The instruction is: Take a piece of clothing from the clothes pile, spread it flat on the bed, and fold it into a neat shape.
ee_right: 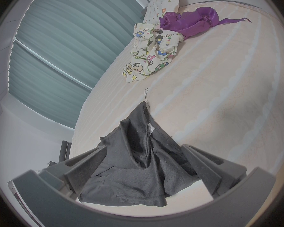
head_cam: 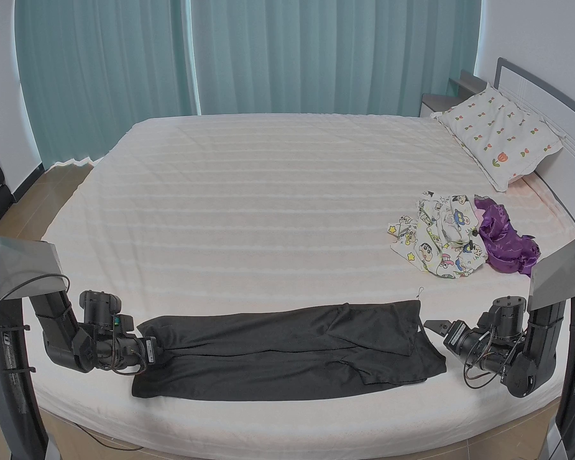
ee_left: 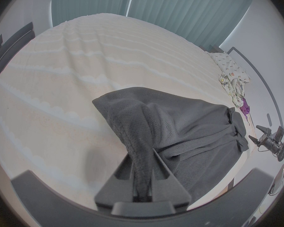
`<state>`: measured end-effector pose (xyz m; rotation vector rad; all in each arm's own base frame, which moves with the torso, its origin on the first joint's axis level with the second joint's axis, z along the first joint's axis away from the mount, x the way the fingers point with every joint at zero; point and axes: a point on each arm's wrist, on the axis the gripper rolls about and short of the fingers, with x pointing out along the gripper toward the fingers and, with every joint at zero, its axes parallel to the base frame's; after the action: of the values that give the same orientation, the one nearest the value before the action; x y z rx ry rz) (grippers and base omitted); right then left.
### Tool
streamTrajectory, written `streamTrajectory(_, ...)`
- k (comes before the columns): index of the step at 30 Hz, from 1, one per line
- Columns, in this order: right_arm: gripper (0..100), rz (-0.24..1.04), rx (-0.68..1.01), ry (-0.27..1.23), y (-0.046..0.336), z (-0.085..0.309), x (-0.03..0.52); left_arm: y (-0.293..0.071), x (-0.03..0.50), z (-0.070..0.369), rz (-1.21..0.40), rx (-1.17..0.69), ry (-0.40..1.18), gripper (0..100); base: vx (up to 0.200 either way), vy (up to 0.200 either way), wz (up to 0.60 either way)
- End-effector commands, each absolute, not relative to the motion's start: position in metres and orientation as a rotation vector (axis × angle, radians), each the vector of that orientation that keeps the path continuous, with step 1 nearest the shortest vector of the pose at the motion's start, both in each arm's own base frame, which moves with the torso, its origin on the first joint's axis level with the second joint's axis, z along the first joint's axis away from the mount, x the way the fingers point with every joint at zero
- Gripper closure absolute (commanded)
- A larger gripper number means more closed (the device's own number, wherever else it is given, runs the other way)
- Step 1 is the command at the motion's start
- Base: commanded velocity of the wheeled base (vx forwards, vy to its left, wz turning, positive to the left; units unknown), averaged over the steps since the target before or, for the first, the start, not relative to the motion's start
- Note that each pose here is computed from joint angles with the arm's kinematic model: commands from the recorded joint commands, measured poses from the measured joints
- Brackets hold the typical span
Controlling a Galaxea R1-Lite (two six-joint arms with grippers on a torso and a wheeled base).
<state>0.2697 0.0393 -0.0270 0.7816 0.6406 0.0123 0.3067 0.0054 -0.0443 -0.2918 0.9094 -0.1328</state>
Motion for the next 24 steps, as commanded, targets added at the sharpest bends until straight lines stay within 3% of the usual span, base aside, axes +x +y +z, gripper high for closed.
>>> streamTrajectory(1, 0, 0.011, 0.782, 0.641, 0.039, -0.027, 0.269, 0.015, 0.309, -0.019, -0.112, -0.296, 0.842, 100, 0.000, 0.000, 0.00)
streamTrajectory(11, 0, 0.017, 0.784, 0.626, 0.038, -0.027, 0.268, 0.044, 0.308, -0.007, -0.035, -0.330, 0.824, 100, 0.000, 0.000, 0.00)
streamTrajectory(24, 0, 0.012, 0.784, 0.629, 0.038, -0.028, 0.268, 0.112, 0.306, 0.046, 0.066, -0.460, 0.779, 100, 0.000, 0.000, 0.00)
